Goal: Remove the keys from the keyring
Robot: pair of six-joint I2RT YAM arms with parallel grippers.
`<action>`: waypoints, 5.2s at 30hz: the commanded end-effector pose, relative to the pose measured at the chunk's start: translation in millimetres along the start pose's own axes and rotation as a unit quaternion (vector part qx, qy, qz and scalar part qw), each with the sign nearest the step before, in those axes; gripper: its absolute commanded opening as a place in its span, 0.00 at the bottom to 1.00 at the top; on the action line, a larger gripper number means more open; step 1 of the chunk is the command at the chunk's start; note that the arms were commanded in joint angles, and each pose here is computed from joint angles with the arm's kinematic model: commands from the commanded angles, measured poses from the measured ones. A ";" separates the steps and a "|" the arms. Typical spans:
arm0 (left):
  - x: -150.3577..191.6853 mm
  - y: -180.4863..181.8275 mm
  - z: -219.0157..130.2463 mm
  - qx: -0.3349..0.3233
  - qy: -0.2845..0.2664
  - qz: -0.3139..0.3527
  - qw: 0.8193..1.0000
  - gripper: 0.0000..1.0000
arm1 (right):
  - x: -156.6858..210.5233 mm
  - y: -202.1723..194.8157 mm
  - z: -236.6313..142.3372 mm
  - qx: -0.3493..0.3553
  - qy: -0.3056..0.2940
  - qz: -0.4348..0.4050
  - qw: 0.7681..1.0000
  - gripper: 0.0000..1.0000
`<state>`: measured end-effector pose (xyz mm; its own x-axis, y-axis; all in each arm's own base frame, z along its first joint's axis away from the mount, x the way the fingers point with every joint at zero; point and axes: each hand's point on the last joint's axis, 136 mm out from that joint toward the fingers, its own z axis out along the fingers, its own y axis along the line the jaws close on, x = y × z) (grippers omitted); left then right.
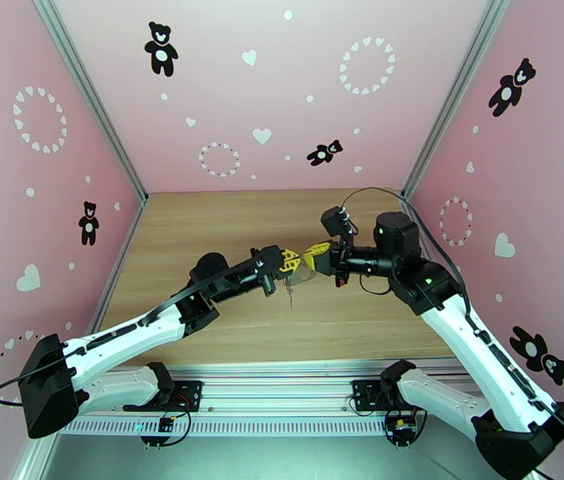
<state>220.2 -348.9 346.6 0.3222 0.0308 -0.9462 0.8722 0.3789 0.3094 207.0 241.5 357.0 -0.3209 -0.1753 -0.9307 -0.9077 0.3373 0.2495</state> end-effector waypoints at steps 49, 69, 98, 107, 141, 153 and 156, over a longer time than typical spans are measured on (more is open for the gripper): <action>-6.8 -9.0 -19.5 0.063 0.085 0.003 0.994 0.44 | -15.8 19.0 0.2 -0.073 0.027 -0.027 0.997 0.00; -2.0 -8.0 -0.7 0.084 0.105 -0.008 0.991 0.21 | -16.6 18.1 -3.0 -0.061 0.026 -0.045 0.997 0.00; -18.7 -3.4 -18.5 0.071 0.051 -0.064 0.994 0.00 | -1.7 7.5 -10.6 -0.005 0.030 -0.063 0.998 0.00; -9.0 -12.4 -10.2 0.109 0.082 -0.085 0.987 0.00 | -20.6 13.5 -10.1 -0.021 0.004 -0.072 0.997 0.00; -2.1 -24.0 3.1 0.178 0.135 -0.086 0.971 0.17 | -14.8 17.0 -10.8 -0.033 0.023 -0.098 0.994 0.00; 0.1 -18.7 -1.4 0.174 0.139 -0.092 0.971 0.00 | -13.7 13.5 -13.8 -0.013 0.023 -0.107 0.994 0.00; -2.4 -17.3 -2.8 0.171 0.136 -0.095 0.971 0.00 | -11.0 11.8 -14.6 -0.006 0.027 -0.109 0.994 0.00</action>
<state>202.0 -358.4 337.6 0.0955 0.2512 -0.9632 0.9910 0.0669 0.1157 197.2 237.5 357.8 -0.1927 -0.3099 -0.9310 -0.9582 0.2638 0.1105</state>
